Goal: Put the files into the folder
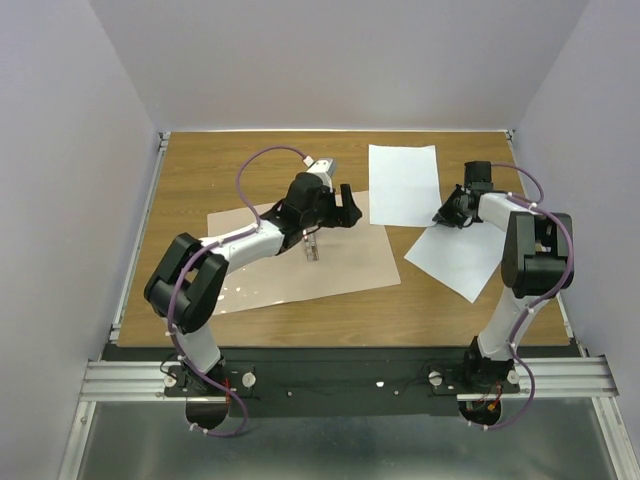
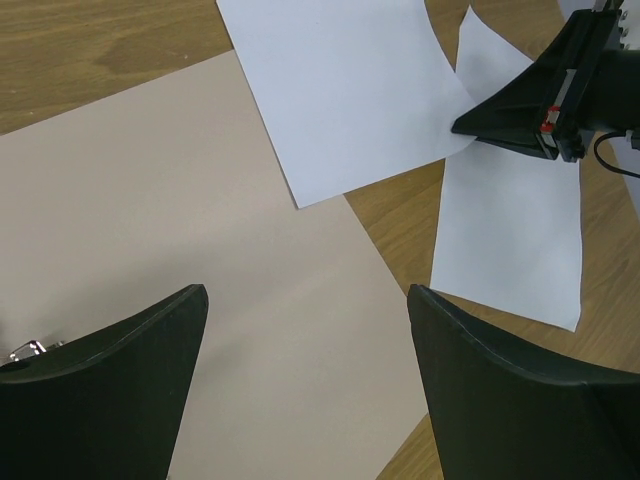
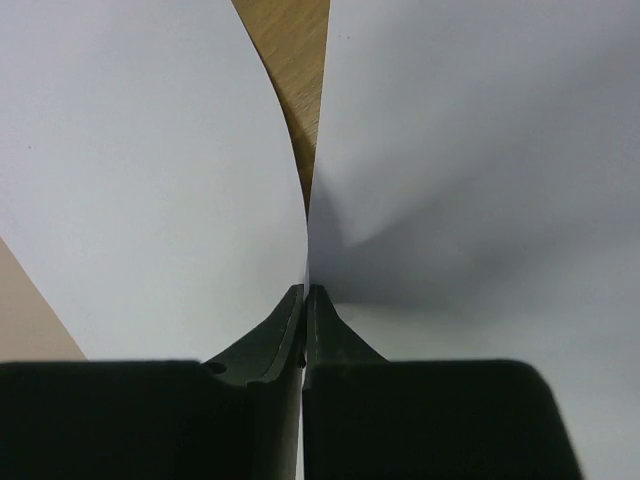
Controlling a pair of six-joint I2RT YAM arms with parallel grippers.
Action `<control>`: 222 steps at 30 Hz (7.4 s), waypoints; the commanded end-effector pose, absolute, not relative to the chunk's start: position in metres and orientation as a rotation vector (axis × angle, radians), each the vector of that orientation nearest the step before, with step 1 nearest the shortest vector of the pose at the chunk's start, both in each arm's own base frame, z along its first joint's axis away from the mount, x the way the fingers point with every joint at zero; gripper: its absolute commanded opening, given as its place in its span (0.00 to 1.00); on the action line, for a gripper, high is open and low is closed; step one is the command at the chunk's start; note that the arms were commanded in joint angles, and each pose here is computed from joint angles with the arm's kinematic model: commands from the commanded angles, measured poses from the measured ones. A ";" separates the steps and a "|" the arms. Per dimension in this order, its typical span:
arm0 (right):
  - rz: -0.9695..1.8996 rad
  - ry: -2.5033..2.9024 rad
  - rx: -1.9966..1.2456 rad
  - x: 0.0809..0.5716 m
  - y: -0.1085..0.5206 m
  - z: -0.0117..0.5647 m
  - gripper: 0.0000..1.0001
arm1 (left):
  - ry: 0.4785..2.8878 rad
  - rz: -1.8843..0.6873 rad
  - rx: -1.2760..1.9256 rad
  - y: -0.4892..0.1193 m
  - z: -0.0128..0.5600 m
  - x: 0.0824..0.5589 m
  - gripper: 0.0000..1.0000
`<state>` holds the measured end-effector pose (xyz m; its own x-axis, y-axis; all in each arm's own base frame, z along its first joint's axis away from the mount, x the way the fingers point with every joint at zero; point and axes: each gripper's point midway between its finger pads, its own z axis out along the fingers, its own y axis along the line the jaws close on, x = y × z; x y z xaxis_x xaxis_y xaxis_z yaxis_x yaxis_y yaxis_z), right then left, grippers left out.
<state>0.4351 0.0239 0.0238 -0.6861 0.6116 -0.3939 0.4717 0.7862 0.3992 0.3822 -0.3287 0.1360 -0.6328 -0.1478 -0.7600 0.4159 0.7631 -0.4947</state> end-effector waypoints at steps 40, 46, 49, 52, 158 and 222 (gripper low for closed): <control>0.943 2.381 0.312 0.326 0.178 0.101 0.01 | 2.184 -0.678 -0.301 -0.169 0.064 0.303 0.90; 0.956 2.438 0.375 0.307 0.177 0.073 0.01 | 2.217 -0.682 -0.303 -0.171 0.051 0.306 0.90; 0.932 2.452 0.445 0.305 0.173 0.065 0.01 | 2.237 -0.674 -0.307 -0.171 0.045 0.306 0.90; 0.936 2.449 0.476 0.307 0.173 0.066 0.01 | 2.244 -0.672 -0.312 -0.170 0.042 0.305 0.90; 0.949 2.498 0.401 0.260 0.181 0.061 0.54 | 2.343 -0.647 -0.423 -0.167 0.008 0.294 0.91; 1.405 2.238 -0.686 0.430 0.432 0.068 1.00 | 2.335 -0.679 -0.439 -0.149 0.026 0.294 0.90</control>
<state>0.4417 0.4250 0.0680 -0.7911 -0.1583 -0.5909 -0.5951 0.4225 0.6836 0.3087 -0.1509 0.0457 -0.6747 -0.4761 -0.5639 -0.0762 0.8049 -0.5884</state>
